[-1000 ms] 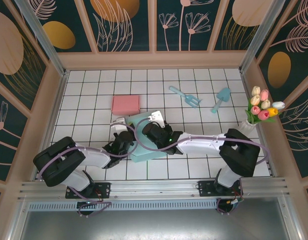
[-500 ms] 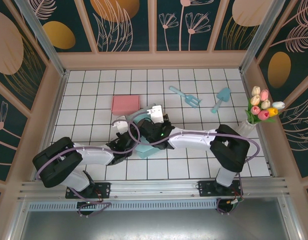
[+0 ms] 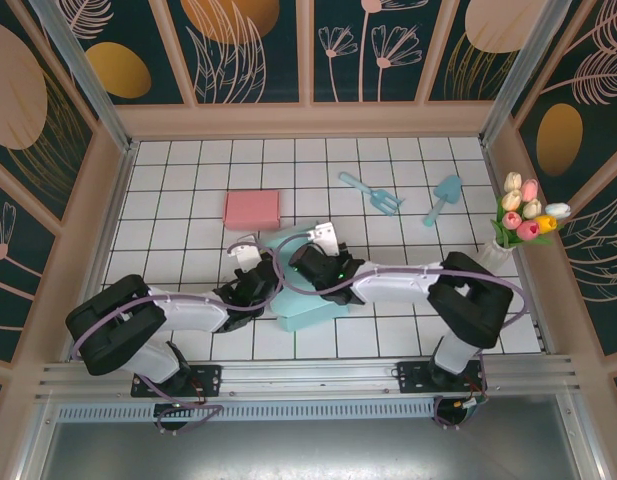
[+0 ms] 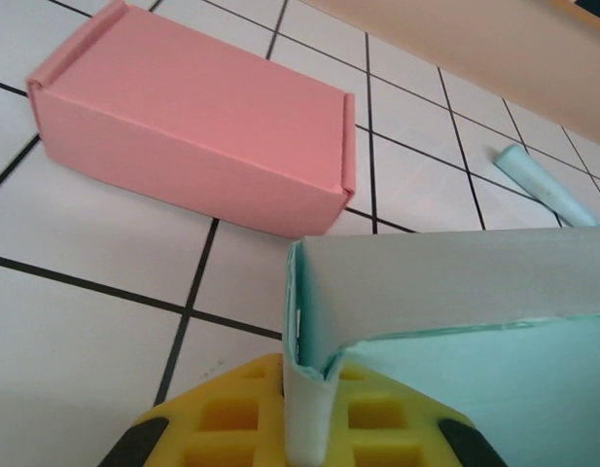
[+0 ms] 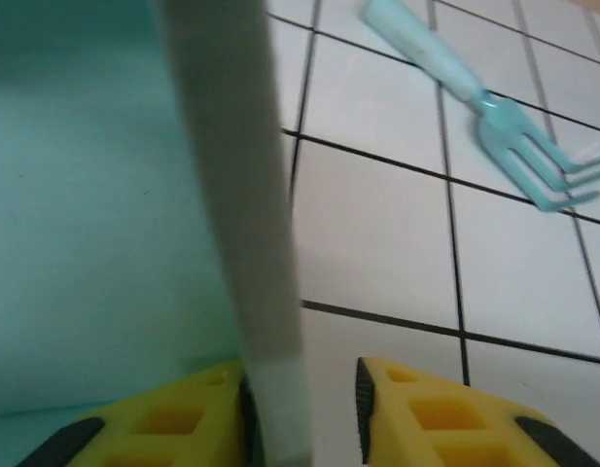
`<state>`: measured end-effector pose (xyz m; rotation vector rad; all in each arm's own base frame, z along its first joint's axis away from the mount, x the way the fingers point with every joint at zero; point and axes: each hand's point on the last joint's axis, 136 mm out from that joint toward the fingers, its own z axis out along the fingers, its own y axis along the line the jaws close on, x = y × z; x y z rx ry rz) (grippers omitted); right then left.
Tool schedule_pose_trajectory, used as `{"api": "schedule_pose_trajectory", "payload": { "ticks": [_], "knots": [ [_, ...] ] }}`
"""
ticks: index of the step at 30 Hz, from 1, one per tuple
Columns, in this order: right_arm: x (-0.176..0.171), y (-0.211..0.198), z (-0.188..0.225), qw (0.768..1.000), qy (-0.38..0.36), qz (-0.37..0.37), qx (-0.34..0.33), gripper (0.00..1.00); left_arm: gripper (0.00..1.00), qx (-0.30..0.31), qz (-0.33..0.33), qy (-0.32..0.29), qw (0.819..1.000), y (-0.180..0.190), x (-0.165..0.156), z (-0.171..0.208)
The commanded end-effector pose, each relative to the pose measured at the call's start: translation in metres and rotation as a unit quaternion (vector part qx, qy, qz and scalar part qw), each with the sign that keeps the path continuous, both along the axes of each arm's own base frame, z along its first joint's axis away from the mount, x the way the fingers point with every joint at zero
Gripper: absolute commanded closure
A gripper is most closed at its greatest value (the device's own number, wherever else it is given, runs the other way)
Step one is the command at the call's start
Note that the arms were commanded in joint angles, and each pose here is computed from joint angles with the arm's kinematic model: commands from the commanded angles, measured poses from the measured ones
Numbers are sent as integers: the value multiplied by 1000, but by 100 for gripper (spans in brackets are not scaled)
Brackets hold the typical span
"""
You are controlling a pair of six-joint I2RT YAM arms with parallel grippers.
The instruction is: Fold the paper box
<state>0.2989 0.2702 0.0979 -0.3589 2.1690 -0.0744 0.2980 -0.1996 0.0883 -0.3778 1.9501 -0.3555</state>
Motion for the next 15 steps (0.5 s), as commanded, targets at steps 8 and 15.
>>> {"api": "schedule_pose_trajectory", "payload": {
  "ticks": [8, 15],
  "knots": [
    [-9, 27, 41, 984, 17, 95, 151, 38, 100, 9, 43, -16, 999, 8, 10, 8],
    [-15, 22, 78, 973, -8, 109, 202, 38, 100, 8, 31, -15, 999, 3, 11, 8]
  ]
}}
